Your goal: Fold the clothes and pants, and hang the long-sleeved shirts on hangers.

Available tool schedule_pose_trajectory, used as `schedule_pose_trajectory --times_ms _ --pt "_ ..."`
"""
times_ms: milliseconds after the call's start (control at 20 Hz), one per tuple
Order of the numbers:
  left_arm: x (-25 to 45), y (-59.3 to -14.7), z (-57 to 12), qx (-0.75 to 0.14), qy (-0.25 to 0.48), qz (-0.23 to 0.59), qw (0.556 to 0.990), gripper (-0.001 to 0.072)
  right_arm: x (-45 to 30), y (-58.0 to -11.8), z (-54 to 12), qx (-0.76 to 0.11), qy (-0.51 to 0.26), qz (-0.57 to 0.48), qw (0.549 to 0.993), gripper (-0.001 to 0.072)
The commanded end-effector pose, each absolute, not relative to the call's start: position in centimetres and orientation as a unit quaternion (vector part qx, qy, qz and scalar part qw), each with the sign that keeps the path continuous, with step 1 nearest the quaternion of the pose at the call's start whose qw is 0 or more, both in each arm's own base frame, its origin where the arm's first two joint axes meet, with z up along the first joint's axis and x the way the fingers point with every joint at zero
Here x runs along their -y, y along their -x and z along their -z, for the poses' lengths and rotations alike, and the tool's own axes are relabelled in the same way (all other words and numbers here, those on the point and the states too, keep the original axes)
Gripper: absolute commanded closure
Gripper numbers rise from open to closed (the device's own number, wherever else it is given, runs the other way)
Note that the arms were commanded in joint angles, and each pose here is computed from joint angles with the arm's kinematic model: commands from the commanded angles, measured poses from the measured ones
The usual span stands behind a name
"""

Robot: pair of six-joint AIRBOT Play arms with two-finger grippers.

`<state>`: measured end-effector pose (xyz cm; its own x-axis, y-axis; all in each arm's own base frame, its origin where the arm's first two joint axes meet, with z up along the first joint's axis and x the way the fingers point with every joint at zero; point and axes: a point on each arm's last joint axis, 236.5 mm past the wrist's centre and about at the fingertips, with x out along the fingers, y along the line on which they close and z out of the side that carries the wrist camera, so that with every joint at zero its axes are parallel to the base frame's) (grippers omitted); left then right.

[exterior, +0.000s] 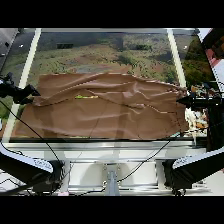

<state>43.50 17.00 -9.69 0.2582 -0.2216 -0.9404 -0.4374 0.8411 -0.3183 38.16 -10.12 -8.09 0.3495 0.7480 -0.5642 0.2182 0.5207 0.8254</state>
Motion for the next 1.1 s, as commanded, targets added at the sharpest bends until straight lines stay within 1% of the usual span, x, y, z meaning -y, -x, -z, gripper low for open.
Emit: schedule_pose_trajectory --times_ms 0,100,150,300,350,400,450,550,700,900,1050 --pt "-15.7 -43.7 9.7 -0.606 0.282 -0.042 0.743 0.0070 10.2 -38.2 8.1 -0.536 -0.450 -0.192 0.688 0.0682" --pt "-15.4 -43.4 9.5 -0.610 0.283 -0.036 0.739 0.0201 10.2 -38.2 8.1 -0.536 -0.450 -0.192 0.688 0.0682" --pt "-15.3 -43.3 9.5 -0.611 0.284 -0.035 0.738 0.0229 10.2 -38.2 8.1 -0.536 -0.450 -0.192 0.688 0.0682" --pt "-14.7 -43.2 9.3 -0.615 0.291 -0.026 0.733 0.0245 10.2 -38.2 8.1 -0.536 -0.450 -0.192 0.688 0.0682" --pt "-14.3 -43.1 9.2 -0.617 0.291 -0.014 0.731 0.0343 10.2 -38.2 8.1 -0.536 -0.450 -0.192 0.688 0.0682" --pt "-14.0 -42.9 9.1 -0.620 0.288 -0.004 0.730 0.0486 10.2 -38.2 8.1 -0.536 -0.450 -0.192 0.688 0.0682" --pt "-14.0 -42.8 9.0 -0.621 0.282 0.001 0.731 0.0587 10.2 -38.2 8.1 -0.536 -0.450 -0.192 0.688 0.0682" --pt "-14.4 -42.9 8.5 -0.619 0.260 0.009 0.741 0.0688 10.1 -38.2 8.1 -0.537 -0.450 -0.192 0.687 0.0682" --pt "-15.8 -44.0 6.4 -0.601 0.233 -0.001 0.764 0.0689 10.1 -38.2 8.0 -0.536 -0.450 -0.193 0.687 0.0682" --pt "-18.6 -48.5 1.9 -0.515 0.190 -0.032 0.835 0.0690 10.4 -38.9 7.9 -0.524 -0.456 -0.188 0.694 0.0682" --pt "-20.6 -50.8 -0.1 -0.457 0.173 -0.063 0.870 0.0690 10.6 -40.1 7.2 -0.500 -0.470 -0.185 0.704 0.0682"
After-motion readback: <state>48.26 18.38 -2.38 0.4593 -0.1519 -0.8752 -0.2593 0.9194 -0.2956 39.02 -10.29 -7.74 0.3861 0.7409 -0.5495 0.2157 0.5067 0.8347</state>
